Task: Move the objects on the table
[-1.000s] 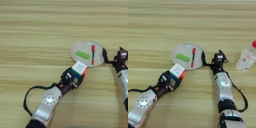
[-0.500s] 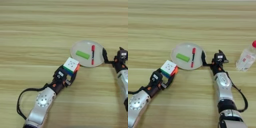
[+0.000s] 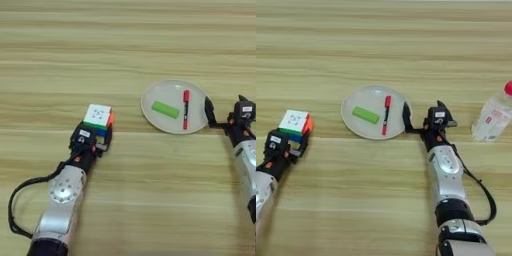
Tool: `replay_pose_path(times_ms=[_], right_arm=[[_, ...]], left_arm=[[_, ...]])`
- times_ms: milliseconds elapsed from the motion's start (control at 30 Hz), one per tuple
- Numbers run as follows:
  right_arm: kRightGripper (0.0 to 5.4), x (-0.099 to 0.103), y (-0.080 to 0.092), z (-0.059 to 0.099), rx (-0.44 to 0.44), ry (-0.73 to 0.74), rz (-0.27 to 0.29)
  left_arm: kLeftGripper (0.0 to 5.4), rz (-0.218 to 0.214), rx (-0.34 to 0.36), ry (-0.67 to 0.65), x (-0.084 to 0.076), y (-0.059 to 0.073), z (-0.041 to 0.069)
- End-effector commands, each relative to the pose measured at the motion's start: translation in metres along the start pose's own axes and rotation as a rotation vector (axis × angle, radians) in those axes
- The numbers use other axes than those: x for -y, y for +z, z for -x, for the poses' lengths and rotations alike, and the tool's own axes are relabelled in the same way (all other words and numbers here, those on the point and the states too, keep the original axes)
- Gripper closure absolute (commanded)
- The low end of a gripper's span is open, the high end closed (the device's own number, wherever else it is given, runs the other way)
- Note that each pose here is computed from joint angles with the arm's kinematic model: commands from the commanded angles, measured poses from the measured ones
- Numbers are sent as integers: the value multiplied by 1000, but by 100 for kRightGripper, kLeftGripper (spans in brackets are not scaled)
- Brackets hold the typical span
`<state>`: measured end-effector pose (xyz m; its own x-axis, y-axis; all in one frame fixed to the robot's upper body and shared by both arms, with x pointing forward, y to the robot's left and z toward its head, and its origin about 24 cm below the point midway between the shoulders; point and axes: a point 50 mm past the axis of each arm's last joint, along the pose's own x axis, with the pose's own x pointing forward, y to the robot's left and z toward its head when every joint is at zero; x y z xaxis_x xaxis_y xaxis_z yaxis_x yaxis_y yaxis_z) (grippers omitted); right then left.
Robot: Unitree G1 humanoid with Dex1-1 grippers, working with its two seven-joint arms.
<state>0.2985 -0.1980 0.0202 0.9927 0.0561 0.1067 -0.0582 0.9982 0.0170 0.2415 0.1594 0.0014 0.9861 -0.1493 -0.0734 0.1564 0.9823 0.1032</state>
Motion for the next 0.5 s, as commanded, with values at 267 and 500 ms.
replay_pose_path(times_ms=[267,500], right_arm=[[0,-2,2,-3,3,3,0],[0,-2,2,-3,5,4,1]], left_arm=[[213,21,-48,72,-8,-9,-17],[165,4,-69,82,-8,-14,-18]])
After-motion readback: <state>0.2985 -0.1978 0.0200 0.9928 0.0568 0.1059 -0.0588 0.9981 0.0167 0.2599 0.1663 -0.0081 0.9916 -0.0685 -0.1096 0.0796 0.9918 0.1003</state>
